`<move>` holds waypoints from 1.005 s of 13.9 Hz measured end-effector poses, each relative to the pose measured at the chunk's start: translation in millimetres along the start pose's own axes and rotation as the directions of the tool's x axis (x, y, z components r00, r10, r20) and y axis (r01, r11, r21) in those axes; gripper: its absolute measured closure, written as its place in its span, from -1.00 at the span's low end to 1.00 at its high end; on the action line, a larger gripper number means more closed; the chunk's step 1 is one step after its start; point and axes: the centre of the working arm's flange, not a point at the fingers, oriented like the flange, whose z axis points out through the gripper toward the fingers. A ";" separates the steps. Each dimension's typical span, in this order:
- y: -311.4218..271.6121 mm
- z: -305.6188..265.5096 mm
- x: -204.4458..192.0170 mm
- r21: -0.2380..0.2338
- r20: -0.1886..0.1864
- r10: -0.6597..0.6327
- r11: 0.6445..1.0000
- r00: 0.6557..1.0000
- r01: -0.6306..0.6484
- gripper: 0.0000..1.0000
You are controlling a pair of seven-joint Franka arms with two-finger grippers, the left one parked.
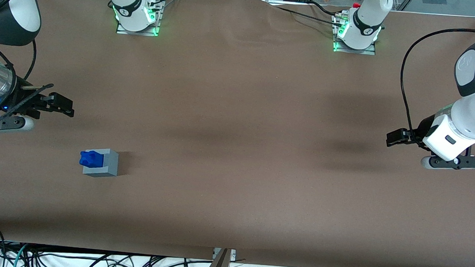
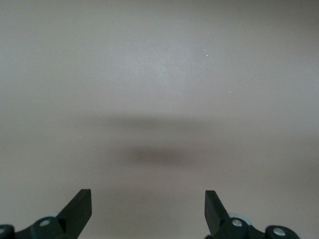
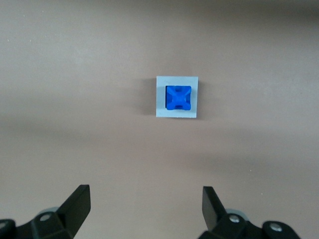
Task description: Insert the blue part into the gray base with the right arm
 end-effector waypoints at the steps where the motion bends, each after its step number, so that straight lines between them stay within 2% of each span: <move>1: -0.3 -0.3 -0.4 0.000 0.004 0.000 1.000 1.000 0.000 -0.99; 6: -0.4 -0.8 -1.0 0.000 0.007 -0.001 1.000 1.000 0.001 -0.99; 10: 0.6 -2.8 -6.2 0.002 0.036 -0.018 1.000 0.999 0.018 -0.99; 14: 0.9 -19.9 -19.2 0.004 0.044 -0.026 1.000 0.999 0.026 -0.99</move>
